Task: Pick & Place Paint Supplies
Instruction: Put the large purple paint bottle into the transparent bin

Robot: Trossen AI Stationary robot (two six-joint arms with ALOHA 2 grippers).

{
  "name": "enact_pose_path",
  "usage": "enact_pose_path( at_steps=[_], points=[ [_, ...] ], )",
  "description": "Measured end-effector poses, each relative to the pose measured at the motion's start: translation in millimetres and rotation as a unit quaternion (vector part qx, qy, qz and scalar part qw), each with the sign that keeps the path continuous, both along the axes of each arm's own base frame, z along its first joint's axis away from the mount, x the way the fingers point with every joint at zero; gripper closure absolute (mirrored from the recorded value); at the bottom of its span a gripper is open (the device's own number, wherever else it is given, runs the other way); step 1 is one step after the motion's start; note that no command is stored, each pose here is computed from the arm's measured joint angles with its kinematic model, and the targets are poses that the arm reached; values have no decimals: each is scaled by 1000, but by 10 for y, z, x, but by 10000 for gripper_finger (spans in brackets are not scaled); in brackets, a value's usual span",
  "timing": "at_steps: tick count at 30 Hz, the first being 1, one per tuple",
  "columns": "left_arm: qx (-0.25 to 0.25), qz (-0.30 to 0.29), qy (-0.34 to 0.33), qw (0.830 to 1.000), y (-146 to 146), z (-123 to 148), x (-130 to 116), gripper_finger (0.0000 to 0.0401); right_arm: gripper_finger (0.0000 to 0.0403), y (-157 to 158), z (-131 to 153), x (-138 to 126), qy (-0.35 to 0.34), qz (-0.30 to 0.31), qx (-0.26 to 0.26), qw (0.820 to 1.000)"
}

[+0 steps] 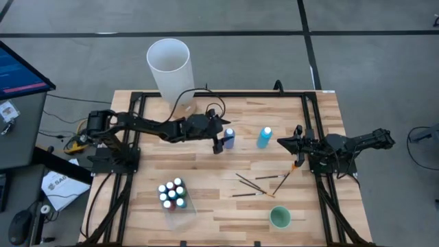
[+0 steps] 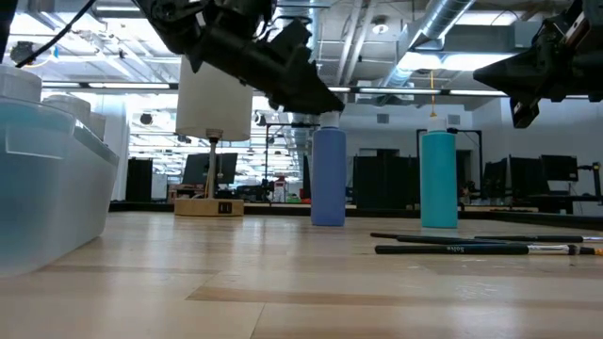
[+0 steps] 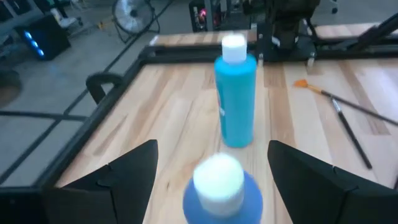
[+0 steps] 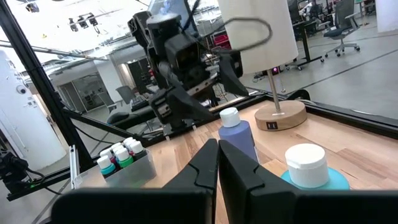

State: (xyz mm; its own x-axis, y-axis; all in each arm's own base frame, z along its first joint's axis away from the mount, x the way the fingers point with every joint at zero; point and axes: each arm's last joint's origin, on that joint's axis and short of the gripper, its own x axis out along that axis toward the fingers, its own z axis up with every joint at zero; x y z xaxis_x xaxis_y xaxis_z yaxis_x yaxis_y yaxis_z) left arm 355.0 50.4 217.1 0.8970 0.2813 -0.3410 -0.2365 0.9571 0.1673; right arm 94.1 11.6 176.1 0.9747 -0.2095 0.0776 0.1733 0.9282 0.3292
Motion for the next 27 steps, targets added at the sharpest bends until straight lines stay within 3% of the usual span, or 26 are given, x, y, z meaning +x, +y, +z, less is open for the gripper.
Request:
enact_pose_path(
  at_steps=[5, 13, 27],
  points=[
    [-15, 13, 16, 1000, 50, -126, -69, 111, 394, 0, 0, 0, 0, 0, 0, 1000],
    [-28, -16, 13, 999, 35, -134, -69, 128, 394, 0, 0, 0, 0, 0, 0, 1000],
    [-33, -29, 13, 999, 29, -160, -55, 258, 394, 0, 0, 0, 0, 0, 0, 1000]
  ],
)
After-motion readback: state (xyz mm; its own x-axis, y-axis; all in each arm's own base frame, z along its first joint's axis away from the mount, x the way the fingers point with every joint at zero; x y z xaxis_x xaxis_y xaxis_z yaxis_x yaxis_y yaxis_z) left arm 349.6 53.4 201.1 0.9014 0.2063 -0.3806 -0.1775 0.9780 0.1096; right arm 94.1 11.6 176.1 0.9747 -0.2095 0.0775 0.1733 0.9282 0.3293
